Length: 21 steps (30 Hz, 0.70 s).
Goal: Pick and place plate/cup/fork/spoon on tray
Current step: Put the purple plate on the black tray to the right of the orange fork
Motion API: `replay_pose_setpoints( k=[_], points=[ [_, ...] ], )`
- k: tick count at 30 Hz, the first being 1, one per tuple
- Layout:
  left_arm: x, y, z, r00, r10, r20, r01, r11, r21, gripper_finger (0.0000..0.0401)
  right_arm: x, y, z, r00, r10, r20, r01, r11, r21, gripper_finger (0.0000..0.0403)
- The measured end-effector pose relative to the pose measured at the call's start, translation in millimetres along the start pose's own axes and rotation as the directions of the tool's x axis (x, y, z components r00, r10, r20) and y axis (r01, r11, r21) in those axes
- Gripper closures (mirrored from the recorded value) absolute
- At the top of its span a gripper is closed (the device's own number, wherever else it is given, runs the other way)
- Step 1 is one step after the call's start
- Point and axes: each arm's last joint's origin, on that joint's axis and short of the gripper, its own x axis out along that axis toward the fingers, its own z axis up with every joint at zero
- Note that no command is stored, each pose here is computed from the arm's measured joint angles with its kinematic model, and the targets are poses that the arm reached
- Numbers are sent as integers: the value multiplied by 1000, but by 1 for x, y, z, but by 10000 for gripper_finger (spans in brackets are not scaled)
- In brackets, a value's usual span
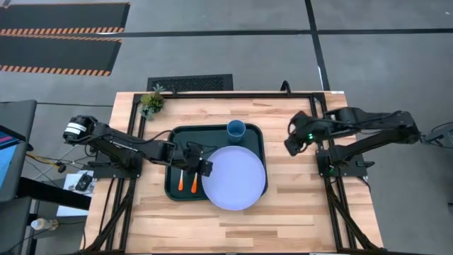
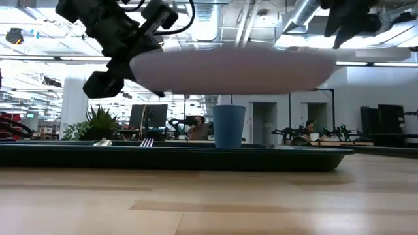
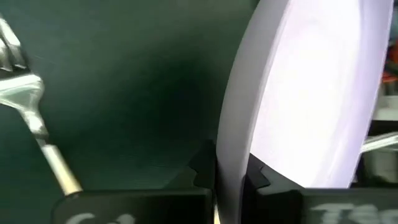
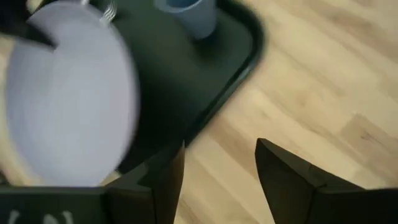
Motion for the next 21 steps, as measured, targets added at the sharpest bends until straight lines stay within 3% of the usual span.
replay_pose_setpoints(
  k=[11,21],
  points=[
    [28,17,7,998,50,-39,-55,988,-142,400,-17,-6,-7,997,40,66,-39,999,-13,196],
    [57,24,22,999,12,-36,-19,980,-200,399,-13,-5,-8,999,5,38,-4,999,-33,200]
  ],
)
